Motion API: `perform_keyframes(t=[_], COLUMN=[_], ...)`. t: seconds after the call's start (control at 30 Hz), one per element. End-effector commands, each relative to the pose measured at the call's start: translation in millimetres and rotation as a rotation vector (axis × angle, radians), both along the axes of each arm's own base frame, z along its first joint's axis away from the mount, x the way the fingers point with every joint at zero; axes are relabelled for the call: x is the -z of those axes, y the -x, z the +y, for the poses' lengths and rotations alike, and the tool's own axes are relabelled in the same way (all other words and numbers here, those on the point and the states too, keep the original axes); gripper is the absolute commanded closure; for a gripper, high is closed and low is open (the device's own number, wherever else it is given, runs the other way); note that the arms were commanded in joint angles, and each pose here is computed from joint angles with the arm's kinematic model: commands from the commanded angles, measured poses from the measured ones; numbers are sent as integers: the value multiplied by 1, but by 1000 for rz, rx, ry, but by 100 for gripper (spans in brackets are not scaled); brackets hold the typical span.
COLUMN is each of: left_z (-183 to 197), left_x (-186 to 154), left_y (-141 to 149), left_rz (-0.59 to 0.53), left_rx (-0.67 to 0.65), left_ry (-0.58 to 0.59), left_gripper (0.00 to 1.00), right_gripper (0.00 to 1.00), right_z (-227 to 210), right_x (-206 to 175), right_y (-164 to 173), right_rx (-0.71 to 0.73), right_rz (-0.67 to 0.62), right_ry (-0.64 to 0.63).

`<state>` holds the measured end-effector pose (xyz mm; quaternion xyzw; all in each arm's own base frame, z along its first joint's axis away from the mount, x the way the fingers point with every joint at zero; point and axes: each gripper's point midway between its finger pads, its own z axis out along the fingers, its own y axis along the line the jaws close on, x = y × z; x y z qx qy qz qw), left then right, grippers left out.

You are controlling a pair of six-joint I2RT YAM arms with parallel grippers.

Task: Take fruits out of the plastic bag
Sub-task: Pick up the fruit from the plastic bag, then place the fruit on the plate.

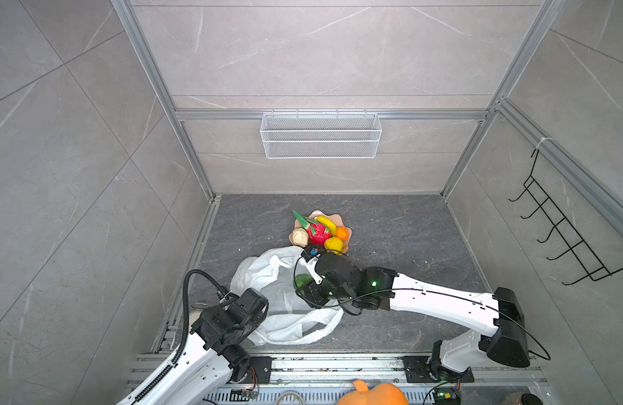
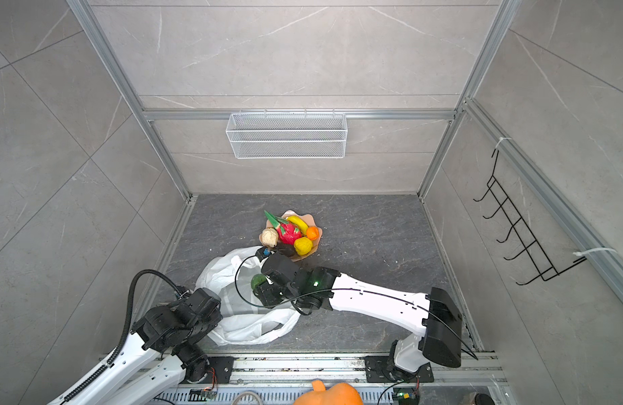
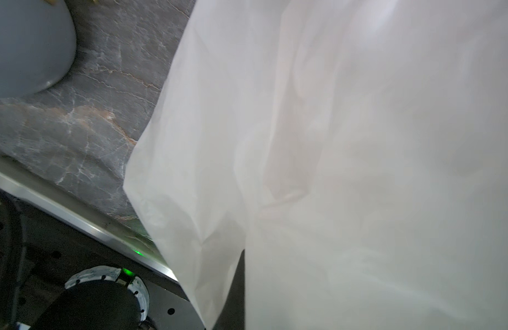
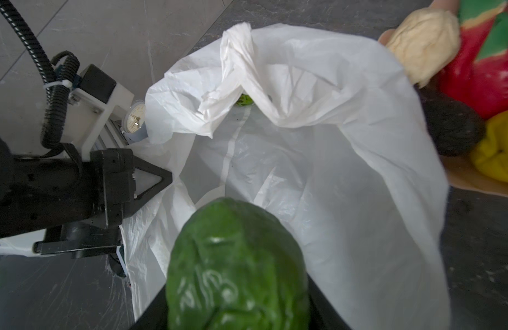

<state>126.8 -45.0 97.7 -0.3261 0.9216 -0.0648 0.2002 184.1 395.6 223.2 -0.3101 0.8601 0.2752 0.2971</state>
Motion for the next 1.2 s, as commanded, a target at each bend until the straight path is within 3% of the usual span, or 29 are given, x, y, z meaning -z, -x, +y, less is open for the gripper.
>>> perform_keyframes(t=[0.0,0.17,0.43,0.63,0.9,1.17], left_z=[-1,1,1,2,7,7], left_x=[-1,-2,-2,-2,-1,-2], left_y=[-2,-2,-1,1,5,5], left_rz=[-11,-20,-28,-28,-32,-39], left_rx=[20,25,29,32,23,22], left_ry=[-11,-9,0,2,-1,-1], left_gripper=[100,100,100,100,100,100], right_gripper=[47,47,49,50,52,48], right_z=[-29,-57,-72,-75,-71,-82], right_x=[-28,-28,7,41,92,111], right_y=[-34,-110,-233,-291,-319,-324], right_rx=[78,201,302,328,318,354], right_rz=[-105,-160,-117,-82,-16,4], right_ry=[38,109,158,179,254,300])
